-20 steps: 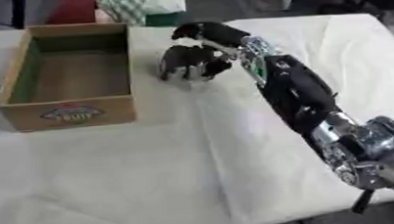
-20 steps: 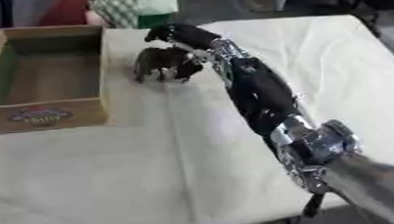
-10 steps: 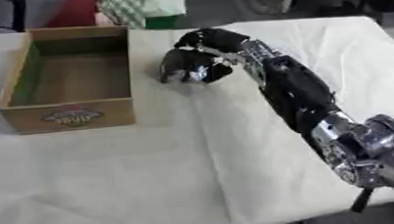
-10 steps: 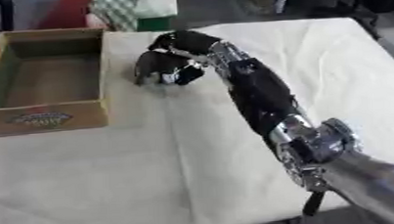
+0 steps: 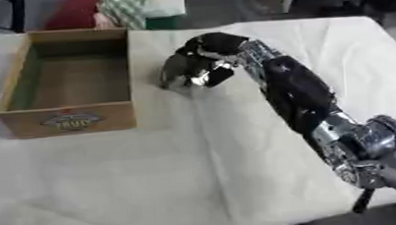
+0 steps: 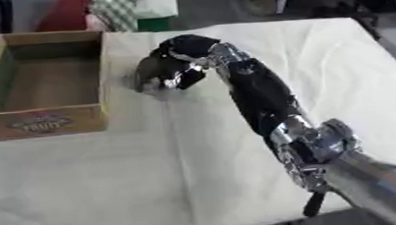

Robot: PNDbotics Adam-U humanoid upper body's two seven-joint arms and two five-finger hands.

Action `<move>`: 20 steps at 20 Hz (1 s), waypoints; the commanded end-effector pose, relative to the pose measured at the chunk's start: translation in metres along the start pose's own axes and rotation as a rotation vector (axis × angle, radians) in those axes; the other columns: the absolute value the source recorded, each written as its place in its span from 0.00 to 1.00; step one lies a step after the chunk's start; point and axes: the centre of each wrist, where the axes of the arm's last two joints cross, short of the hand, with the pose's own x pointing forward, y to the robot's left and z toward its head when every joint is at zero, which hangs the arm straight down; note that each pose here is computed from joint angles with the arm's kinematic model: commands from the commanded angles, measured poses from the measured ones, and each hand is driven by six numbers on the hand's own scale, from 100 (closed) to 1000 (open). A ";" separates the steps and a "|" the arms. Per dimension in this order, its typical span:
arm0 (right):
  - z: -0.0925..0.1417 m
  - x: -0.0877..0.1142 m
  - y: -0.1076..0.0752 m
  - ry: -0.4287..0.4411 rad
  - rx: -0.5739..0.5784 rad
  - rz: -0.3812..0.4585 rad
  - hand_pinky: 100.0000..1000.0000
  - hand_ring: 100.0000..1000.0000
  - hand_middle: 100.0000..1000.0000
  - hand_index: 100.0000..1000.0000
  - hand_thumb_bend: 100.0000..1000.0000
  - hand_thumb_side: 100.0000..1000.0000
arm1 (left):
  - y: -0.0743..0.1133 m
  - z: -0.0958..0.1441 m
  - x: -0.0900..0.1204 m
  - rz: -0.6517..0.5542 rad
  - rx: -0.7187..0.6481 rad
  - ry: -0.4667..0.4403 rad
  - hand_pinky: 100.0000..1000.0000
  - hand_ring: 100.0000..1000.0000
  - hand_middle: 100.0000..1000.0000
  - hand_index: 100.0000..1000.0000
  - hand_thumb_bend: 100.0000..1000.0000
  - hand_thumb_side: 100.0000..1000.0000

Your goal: Pick up objects on the table and place them in the box.

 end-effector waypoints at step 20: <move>-0.006 -0.004 -0.060 -0.089 -0.278 0.014 0.68 0.47 0.12 0.31 0.00 0.19 | 0.002 -0.003 0.008 -0.014 -0.006 -0.026 0.64 0.65 0.54 0.52 0.00 0.84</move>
